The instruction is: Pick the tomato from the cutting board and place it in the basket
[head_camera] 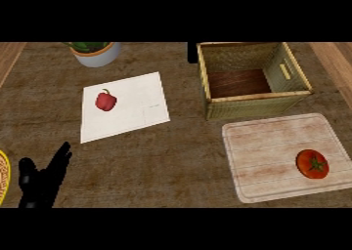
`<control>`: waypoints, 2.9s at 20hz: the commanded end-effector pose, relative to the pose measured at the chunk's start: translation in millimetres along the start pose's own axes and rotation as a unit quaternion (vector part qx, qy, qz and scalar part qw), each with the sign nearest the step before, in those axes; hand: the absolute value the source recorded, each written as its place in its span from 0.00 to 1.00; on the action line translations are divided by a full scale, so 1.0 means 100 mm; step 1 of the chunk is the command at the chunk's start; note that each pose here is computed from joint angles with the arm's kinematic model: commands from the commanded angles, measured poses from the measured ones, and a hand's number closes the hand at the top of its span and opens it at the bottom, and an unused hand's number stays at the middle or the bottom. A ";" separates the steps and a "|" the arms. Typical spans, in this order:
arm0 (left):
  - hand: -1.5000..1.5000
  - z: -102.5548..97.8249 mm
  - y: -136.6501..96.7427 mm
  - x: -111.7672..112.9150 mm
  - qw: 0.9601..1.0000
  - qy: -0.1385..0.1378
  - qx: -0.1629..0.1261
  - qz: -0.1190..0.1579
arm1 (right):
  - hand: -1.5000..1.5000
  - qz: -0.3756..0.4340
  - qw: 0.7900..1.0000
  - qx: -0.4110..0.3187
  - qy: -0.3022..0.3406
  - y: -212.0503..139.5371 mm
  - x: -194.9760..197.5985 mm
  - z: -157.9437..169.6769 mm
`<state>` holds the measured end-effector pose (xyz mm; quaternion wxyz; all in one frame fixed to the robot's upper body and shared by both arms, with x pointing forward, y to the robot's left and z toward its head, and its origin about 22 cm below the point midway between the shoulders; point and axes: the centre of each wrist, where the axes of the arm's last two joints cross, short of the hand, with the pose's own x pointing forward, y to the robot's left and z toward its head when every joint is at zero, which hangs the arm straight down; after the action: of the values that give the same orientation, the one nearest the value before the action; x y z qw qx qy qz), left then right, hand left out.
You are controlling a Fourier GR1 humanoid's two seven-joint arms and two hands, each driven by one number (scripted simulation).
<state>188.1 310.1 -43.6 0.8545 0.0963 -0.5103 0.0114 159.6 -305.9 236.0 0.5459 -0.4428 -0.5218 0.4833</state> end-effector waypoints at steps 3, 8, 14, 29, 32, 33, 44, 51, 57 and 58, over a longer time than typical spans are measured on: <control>0.50 0.19 0.02 -0.30 0.999 0.045 -0.005 0.004 | 0.00 0.045 0.996 0.068 0.045 -0.25 0.08 0.24; 0.50 -0.05 -0.08 -0.11 0.999 0.040 -0.009 -0.009 | 0.00 0.029 0.996 0.073 0.042 -0.35 0.07 0.49; 0.50 -0.05 -0.03 -0.12 0.999 0.036 -0.023 -0.010 | 0.00 -0.003 0.997 0.063 0.047 -0.26 -0.10 0.59; 0.50 0.01 -0.19 -0.18 0.999 0.034 -0.037 -0.005 | 0.00 0.008 0.995 0.079 0.063 0.63 -0.39 0.10; 0.50 -0.05 -0.25 -0.01 0.999 0.031 -0.038 -0.015 | 0.00 0.005 0.994 0.080 0.070 0.67 -0.31 -0.02; 0.50 -0.11 -0.28 0.11 0.999 0.030 -0.039 -0.007 | 0.00 -0.002 0.995 0.080 0.060 0.87 -0.36 0.08; 0.50 -0.12 -0.09 0.08 0.999 0.035 -0.033 -0.006 | 0.00 -0.003 0.996 0.061 0.063 1.28 -0.66 -0.18; 0.50 -0.06 -0.04 -0.02 0.999 0.027 -0.034 -0.014 | 0.00 -0.001 0.997 0.055 0.062 1.46 -0.63 -0.37; 0.50 0.05 -0.04 -0.04 0.999 0.035 -0.032 -0.014 | 0.00 -0.003 0.996 0.069 0.061 1.70 -0.66 -0.28; 0.50 -0.22 -0.16 -0.11 0.999 0.029 -0.029 -0.014 | 0.00 0.001 0.996 0.059 0.063 1.67 -0.48 -0.46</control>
<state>200.5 302.8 -44.0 0.8566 0.0752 -0.5101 -0.0173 185.1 -341.6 70.8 0.6039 -0.4338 -0.4601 0.4853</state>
